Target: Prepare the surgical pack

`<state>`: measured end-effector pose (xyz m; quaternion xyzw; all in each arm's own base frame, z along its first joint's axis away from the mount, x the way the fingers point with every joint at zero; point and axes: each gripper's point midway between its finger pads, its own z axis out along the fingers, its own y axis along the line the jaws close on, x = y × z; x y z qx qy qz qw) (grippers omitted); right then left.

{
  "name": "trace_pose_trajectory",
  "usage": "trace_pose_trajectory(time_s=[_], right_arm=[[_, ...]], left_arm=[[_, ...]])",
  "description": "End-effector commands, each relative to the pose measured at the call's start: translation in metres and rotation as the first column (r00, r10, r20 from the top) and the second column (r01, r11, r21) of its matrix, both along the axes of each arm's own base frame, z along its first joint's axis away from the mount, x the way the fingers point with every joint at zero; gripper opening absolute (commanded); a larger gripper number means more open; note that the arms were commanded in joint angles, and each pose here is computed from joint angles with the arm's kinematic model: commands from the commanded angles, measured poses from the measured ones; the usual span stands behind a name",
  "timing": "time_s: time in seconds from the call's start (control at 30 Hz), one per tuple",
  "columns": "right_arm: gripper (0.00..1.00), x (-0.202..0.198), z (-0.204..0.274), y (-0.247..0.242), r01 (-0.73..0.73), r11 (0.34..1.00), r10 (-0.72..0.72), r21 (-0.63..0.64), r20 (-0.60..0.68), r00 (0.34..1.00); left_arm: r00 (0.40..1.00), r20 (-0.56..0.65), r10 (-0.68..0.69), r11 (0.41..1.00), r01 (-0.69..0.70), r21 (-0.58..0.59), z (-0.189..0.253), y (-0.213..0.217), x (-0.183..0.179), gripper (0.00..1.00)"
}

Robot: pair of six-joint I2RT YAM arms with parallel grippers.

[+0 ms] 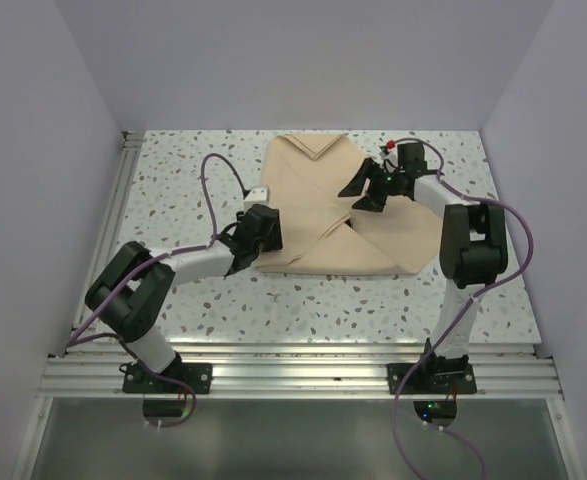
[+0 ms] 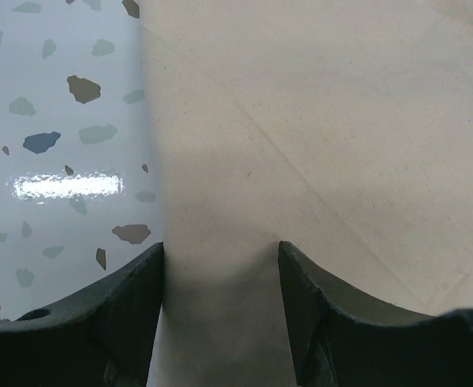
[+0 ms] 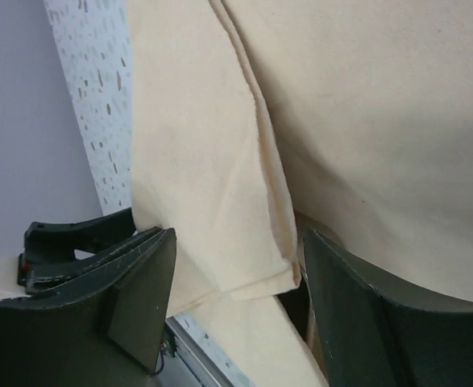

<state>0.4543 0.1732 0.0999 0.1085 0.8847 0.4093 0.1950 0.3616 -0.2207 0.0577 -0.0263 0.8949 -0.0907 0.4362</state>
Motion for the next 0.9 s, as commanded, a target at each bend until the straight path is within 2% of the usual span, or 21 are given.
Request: trace_pose_trajectory(time_s=[0.0, 0.23, 0.37, 0.47, 0.57, 0.6, 0.87], right_arm=[[0.67, -0.011, 0.003, -0.011, 0.019, 0.997, -0.019, -0.076, 0.009, 1.0], [0.56, -0.02, -0.004, -0.004, -0.001, 0.998, 0.0, -0.061, -0.007, 1.0], [0.44, -0.022, 0.0, -0.001, -0.005, 0.999, 0.005, -0.048, 0.004, 1.0], [0.38, -0.023, 0.002, 0.001, -0.009, 0.999, 0.009, -0.038, 0.004, 1.0], [0.26, -0.023, 0.004, 0.003, -0.01, 1.0, 0.01, -0.025, 0.006, 1.0], [0.17, -0.024, 0.003, 0.004, -0.013, 1.0, 0.013, -0.024, 0.006, 1.0], [0.0, -0.02, 0.0, -0.001, -0.008, 0.999, 0.009, -0.051, 0.01, 1.0]], left_arm=[[0.996, 0.091, -0.005, 1.0, 0.007, -0.026, 0.028, -0.006, 0.007, 0.61], [0.994, 0.109, -0.014, 0.999, 0.018, -0.033, 0.036, -0.01, 0.005, 0.61], [0.993, 0.12, -0.024, 0.999, 0.029, -0.038, 0.041, -0.014, 0.003, 0.61], [0.992, 0.121, -0.032, 0.999, 0.037, -0.038, 0.041, -0.018, 0.002, 0.61], [0.992, 0.12, -0.043, 0.998, 0.048, -0.041, 0.041, -0.022, 0.0, 0.61], [0.992, 0.12, -0.046, 0.998, 0.051, -0.041, 0.042, -0.023, 0.0, 0.61], [0.99, 0.118, -0.073, 0.996, 0.078, -0.035, 0.052, -0.026, -0.013, 0.61]])
